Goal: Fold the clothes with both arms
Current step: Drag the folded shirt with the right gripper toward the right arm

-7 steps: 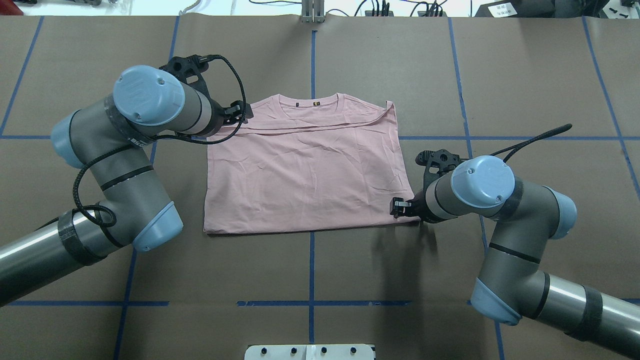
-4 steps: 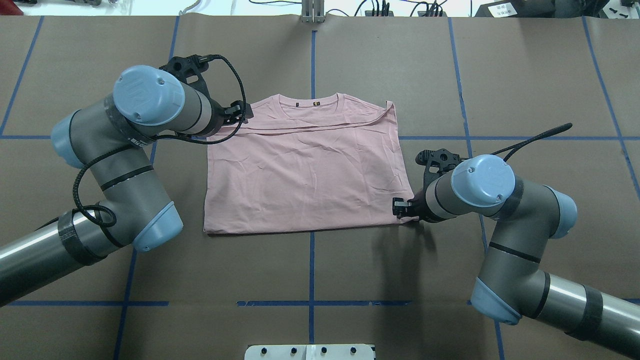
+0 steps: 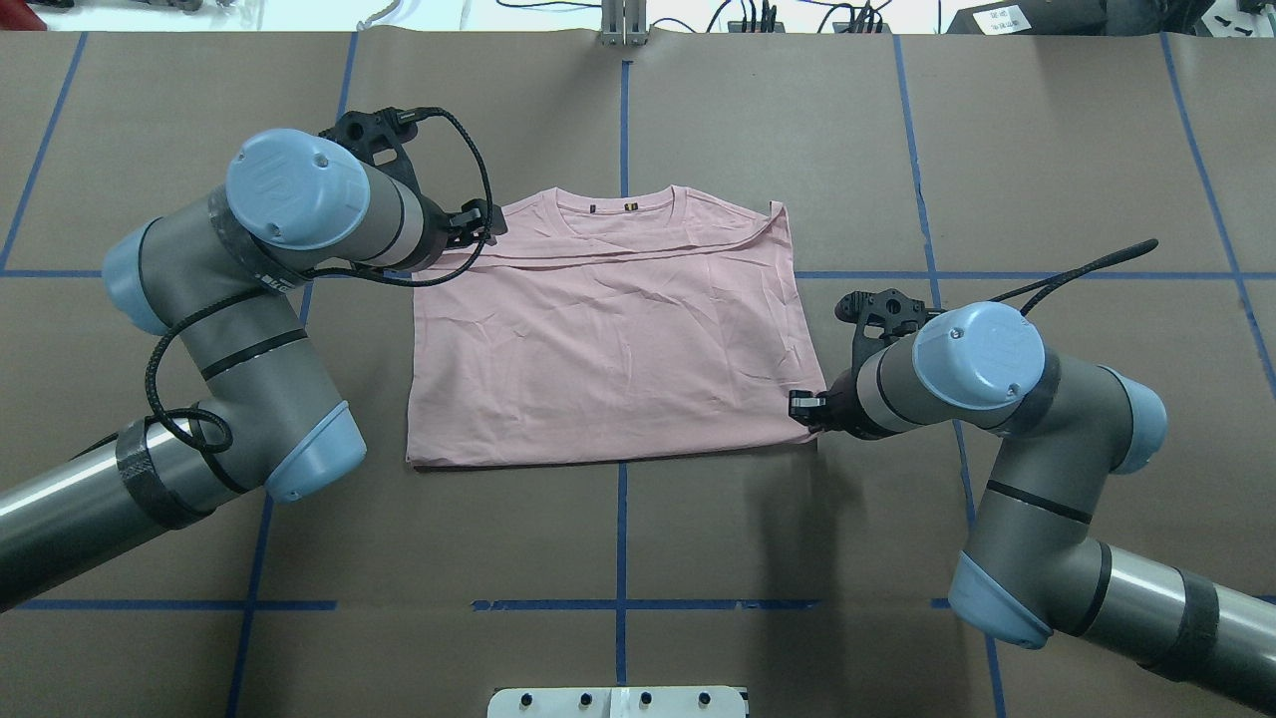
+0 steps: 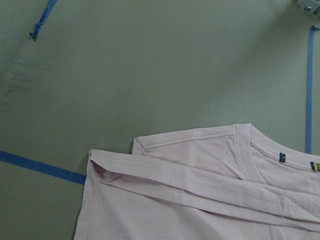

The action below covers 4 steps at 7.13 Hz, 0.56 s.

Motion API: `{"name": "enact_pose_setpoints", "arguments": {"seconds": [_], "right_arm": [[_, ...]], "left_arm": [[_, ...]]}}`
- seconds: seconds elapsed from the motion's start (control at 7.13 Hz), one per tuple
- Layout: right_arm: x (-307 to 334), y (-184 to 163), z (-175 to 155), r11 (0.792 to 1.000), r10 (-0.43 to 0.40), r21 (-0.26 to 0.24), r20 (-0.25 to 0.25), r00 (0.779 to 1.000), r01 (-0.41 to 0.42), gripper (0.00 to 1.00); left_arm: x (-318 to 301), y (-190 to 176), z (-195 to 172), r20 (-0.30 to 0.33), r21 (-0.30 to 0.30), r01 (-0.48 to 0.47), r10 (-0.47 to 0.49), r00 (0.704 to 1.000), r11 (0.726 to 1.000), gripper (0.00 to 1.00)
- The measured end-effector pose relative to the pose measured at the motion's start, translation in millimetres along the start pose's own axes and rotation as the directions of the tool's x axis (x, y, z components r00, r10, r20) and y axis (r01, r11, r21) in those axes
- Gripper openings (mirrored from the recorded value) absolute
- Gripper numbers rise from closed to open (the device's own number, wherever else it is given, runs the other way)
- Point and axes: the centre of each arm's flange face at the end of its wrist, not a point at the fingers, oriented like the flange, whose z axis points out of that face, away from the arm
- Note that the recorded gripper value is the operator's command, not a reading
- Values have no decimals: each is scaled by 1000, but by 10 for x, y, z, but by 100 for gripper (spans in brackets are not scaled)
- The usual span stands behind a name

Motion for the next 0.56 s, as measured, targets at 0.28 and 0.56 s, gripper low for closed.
{"name": "enact_pose_setpoints", "arguments": {"seconds": [0.28,0.56], "right_arm": [[217,126,-195,1000,4,-2,4,1000,-4,0],[560,498,-422,999,-4,-37,-8,1000,4,0]], "left_arm": [[13,4,-34,-7,1,1,-1,1000,1000,100],[35,29,-63,-14,-1,12,-12,1000,1000,100]]}}
